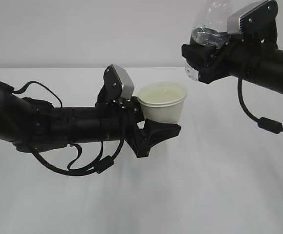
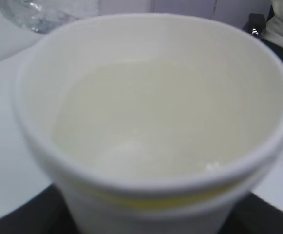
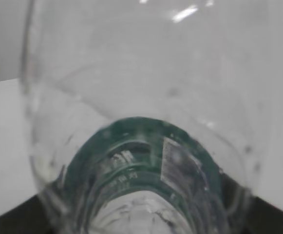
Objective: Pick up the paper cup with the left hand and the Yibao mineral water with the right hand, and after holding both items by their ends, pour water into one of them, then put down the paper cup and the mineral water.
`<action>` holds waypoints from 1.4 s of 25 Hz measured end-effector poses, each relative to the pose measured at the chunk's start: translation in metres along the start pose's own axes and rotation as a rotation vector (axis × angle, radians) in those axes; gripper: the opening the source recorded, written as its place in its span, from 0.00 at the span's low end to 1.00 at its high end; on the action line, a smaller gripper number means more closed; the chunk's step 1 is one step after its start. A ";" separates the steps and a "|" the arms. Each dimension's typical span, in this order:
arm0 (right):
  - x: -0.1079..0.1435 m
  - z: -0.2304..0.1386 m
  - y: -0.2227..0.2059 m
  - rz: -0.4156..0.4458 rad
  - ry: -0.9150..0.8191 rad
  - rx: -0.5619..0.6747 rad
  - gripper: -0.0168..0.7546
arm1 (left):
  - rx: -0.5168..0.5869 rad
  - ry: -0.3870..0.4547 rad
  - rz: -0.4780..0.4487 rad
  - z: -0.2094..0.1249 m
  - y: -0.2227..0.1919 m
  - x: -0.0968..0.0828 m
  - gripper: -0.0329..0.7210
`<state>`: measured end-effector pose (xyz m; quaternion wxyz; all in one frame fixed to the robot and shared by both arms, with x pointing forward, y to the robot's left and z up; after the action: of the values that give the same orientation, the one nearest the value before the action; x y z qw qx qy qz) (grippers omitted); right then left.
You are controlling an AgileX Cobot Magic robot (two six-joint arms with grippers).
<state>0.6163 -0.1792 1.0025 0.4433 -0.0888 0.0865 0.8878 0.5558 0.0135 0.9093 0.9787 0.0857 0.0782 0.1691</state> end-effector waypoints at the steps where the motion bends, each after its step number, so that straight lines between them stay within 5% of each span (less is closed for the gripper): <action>1: 0.000 0.000 0.000 0.000 0.000 0.000 0.59 | -0.007 0.007 0.011 0.001 0.000 0.001 0.61; 35: -0.002 -0.006 0.000 -0.018 -0.009 0.046 0.59 | -0.090 0.066 0.317 0.006 0.058 0.091 0.61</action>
<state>0.6180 -0.1825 0.9972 0.4534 -0.0752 0.1038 0.8820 0.6232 0.0976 0.9154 0.9395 0.0476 0.0884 0.3275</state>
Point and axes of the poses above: a point on each arm's last joint axis where the gripper is mounted, y pointing back along that axis away from the gripper, x along the wrist's bending axis when the last joint is at zero, z = x × y, the point moved 4 cm from there along -y, pointing out along that axis toward the gripper, and after that the axes turned 3 degrees about y, right-handed, at the moved point
